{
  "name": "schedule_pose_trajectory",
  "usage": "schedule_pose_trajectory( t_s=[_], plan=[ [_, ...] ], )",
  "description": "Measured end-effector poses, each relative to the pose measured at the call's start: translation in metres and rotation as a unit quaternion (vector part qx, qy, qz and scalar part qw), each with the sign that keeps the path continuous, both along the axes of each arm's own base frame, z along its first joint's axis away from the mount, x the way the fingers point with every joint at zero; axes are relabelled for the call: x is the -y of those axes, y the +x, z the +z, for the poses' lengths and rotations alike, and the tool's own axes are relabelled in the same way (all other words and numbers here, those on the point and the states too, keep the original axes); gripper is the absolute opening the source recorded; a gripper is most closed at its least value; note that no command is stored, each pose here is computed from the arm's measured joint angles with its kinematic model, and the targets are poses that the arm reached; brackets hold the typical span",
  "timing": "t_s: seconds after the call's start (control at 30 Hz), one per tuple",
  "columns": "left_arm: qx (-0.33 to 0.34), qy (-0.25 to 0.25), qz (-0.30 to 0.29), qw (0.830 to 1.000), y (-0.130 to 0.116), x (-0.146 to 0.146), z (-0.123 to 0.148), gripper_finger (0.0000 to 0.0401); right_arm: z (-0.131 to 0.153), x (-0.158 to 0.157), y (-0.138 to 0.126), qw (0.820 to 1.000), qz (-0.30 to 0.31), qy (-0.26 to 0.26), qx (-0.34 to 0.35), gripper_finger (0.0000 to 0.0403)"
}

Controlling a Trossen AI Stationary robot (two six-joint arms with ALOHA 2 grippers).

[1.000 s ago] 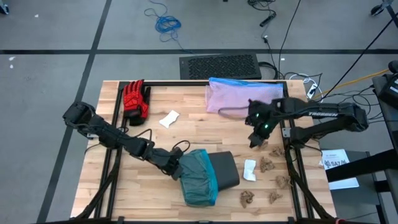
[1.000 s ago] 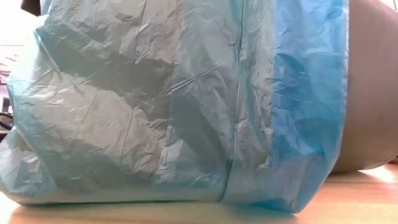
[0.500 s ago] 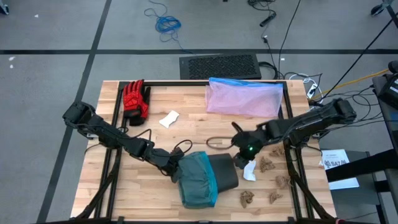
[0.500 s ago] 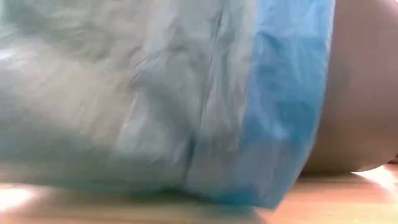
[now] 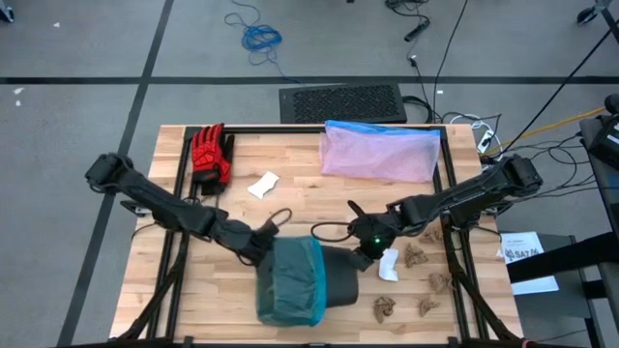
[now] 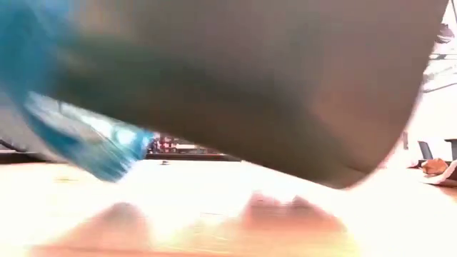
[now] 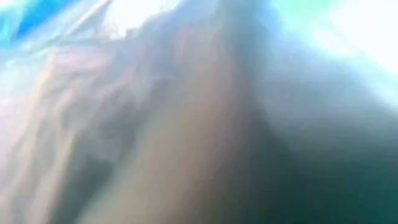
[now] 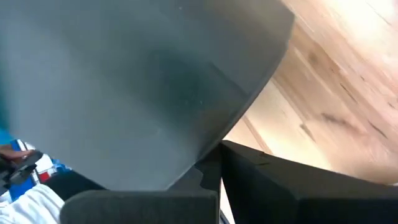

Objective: Place trash/remove bag and relplace
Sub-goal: Put the brown napkin into the black trash bin

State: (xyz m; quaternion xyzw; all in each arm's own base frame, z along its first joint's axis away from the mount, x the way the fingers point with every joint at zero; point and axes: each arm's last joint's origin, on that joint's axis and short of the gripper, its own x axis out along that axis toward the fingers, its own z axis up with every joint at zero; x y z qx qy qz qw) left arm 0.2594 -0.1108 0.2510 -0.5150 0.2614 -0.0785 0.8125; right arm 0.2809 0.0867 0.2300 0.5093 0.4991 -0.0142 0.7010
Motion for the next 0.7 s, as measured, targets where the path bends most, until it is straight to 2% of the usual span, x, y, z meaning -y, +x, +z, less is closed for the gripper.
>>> schedule_pose_trajectory(
  t_s=[0.3,0.53,0.7],
  plan=[
    [-0.017,0.022,0.011,1.000,-0.021,-0.018,0.043,0.0000,-0.017,0.013,0.029,0.999,-0.007,0.002,0.047,0.0000],
    [-0.052,0.032,0.011,0.998,-0.025,-0.025,0.047,0.0000,-0.030,0.050,0.037,0.996,-0.035,-0.070,0.048,0.0004],
    [-0.053,0.031,0.010,0.998,-0.025,-0.025,0.047,0.0000,-0.040,0.078,0.038,0.994,-0.046,-0.096,0.024,0.0030]
  ],
)
